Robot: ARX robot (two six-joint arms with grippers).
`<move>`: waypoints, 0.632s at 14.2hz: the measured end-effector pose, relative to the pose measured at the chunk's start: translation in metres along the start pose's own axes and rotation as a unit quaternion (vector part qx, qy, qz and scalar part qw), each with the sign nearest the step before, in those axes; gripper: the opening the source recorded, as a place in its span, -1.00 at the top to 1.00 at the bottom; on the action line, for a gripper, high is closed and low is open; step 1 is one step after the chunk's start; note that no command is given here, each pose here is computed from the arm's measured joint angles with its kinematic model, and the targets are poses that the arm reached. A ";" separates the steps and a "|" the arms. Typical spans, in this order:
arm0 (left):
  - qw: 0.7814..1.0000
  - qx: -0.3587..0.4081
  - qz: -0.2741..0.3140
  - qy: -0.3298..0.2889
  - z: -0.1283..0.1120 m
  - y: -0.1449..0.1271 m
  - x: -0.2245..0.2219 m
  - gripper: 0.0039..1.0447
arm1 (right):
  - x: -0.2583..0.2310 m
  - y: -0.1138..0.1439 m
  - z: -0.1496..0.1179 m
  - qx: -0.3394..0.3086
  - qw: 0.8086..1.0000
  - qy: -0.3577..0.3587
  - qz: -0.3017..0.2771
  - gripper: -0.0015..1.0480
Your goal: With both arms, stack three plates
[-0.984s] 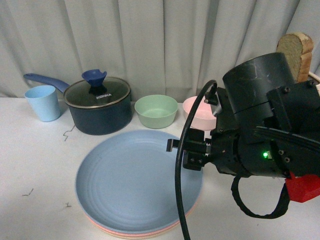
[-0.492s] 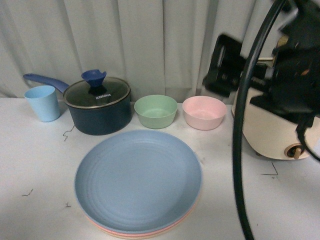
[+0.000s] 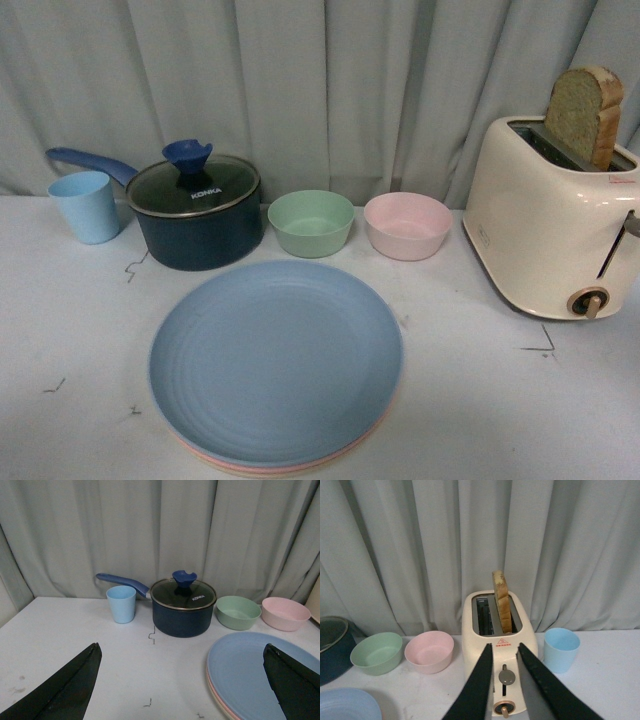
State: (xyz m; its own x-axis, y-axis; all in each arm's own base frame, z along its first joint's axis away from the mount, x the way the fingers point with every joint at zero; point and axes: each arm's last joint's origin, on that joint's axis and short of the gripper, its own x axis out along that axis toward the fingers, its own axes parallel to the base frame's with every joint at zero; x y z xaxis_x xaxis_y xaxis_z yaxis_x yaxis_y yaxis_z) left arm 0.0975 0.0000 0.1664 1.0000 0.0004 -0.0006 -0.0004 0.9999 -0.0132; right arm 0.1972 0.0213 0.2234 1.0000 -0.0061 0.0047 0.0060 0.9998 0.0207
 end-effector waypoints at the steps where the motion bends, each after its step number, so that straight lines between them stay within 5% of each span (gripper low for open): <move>1: 1.000 0.000 0.000 0.000 0.000 0.000 0.000 -0.88 | -0.004 -0.002 -0.001 -0.001 1.000 -0.004 0.000 0.80; 3: 1.000 0.000 0.000 0.000 0.000 0.000 0.000 -0.88 | -0.012 -0.005 -0.009 -0.006 1.000 -0.001 0.003 0.96; 9: 1.000 0.000 0.000 0.000 0.000 0.000 0.000 -0.88 | -0.065 -0.023 -0.047 -0.008 1.000 0.006 0.002 0.96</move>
State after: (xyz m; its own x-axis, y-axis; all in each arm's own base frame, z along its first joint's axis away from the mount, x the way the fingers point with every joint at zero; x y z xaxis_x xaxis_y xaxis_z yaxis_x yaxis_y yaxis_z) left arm 0.0975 0.0000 0.1664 1.0000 0.0000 -0.0006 0.0000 0.9999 -0.0135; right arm 0.1324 -0.0001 0.1759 1.0000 -0.0023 -0.0067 0.0023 1.0000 0.0051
